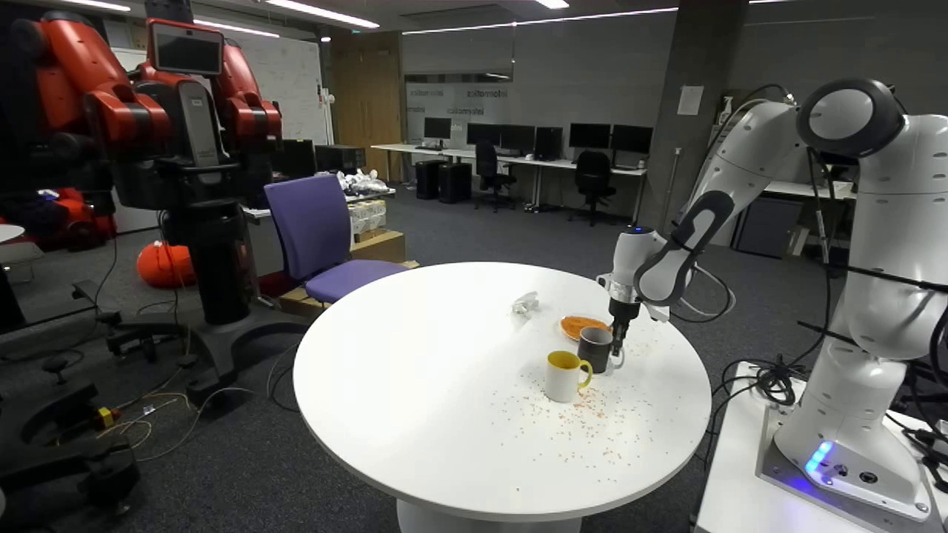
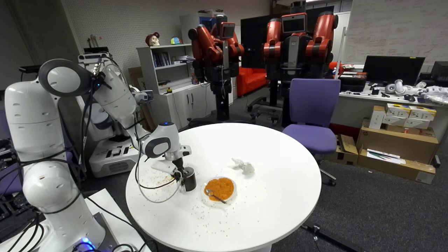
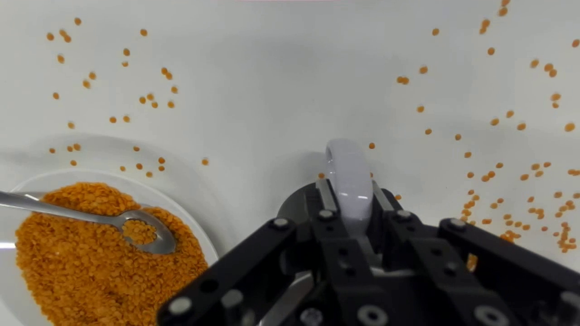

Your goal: Empty the content of the black mug onto the plate

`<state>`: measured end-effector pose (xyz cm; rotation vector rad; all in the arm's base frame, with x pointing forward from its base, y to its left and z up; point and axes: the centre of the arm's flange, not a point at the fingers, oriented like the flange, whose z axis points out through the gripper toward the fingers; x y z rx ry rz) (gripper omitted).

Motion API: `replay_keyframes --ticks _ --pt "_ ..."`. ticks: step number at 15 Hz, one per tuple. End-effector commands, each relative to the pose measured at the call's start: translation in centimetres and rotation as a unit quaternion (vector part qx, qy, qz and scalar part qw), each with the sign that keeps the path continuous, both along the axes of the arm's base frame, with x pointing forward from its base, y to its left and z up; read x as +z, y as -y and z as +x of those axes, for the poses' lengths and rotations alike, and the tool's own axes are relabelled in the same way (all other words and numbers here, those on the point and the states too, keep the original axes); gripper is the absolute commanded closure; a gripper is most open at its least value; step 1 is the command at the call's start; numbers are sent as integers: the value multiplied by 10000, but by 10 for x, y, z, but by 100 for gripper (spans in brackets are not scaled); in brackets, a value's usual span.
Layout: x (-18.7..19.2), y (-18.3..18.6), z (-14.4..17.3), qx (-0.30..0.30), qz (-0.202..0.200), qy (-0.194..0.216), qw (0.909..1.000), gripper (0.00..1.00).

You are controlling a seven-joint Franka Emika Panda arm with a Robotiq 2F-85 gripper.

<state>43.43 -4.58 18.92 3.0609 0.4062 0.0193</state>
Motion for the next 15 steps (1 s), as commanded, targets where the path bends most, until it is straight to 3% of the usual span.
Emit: replay_keyframes --ticks 1,6,10,15 --pt "13 2 -2 -42 9 -7 10000 95" --pt "33 4 -1 -92 70 -22 9999 95" --pt "81 8 -3 -123 112 -381 9991 95" --pt "137 26 -6 -241 -196 -561 9979 95"
